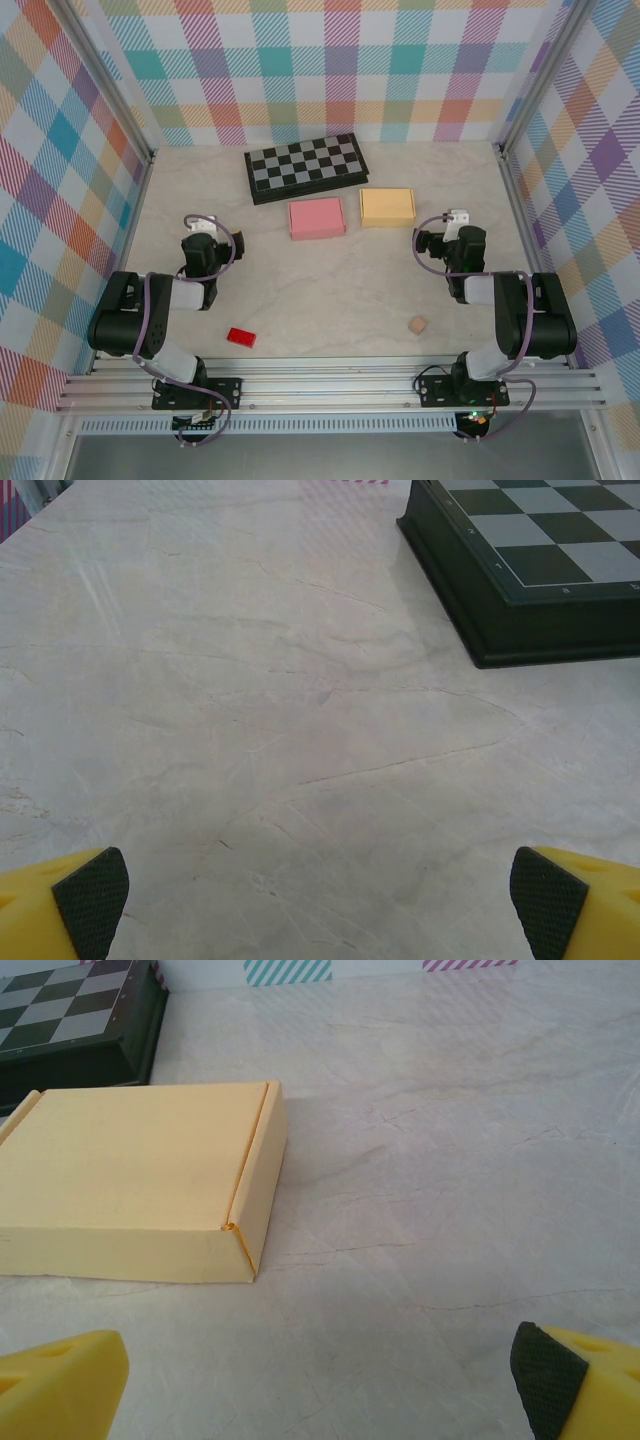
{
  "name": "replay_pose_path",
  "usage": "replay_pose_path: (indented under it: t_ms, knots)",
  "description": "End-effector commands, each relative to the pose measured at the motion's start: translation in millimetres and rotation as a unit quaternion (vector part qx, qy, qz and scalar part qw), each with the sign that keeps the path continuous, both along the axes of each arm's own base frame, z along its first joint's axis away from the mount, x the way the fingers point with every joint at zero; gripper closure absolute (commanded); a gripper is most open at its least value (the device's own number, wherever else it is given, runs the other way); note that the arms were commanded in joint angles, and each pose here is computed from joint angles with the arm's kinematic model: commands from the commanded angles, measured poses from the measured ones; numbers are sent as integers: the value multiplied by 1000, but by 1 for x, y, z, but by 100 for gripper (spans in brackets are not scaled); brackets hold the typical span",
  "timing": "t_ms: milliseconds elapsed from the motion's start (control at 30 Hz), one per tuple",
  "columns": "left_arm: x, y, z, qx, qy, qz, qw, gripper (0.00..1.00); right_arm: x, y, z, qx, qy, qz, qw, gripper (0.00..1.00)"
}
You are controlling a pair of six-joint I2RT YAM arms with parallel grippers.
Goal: Fold the paper box
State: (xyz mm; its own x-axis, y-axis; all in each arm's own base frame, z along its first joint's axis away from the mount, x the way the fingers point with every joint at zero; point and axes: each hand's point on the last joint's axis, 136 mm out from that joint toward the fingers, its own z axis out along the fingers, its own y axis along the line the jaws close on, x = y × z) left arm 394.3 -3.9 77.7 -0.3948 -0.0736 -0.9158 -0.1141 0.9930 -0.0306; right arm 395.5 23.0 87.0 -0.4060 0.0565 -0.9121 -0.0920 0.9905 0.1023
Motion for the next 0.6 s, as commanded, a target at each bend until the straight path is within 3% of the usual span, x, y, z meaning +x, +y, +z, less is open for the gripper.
replay_pose_path:
  t_ms: [0, 567]
  knots:
    - [2, -4, 2, 7, -3, -5, 1000, 0, 2, 1, 3, 0, -4, 8, 1000, 0]
    - [2, -5, 3, 6, -3, -8, 1000, 0, 2, 1, 4, 0, -5, 8, 1000, 0]
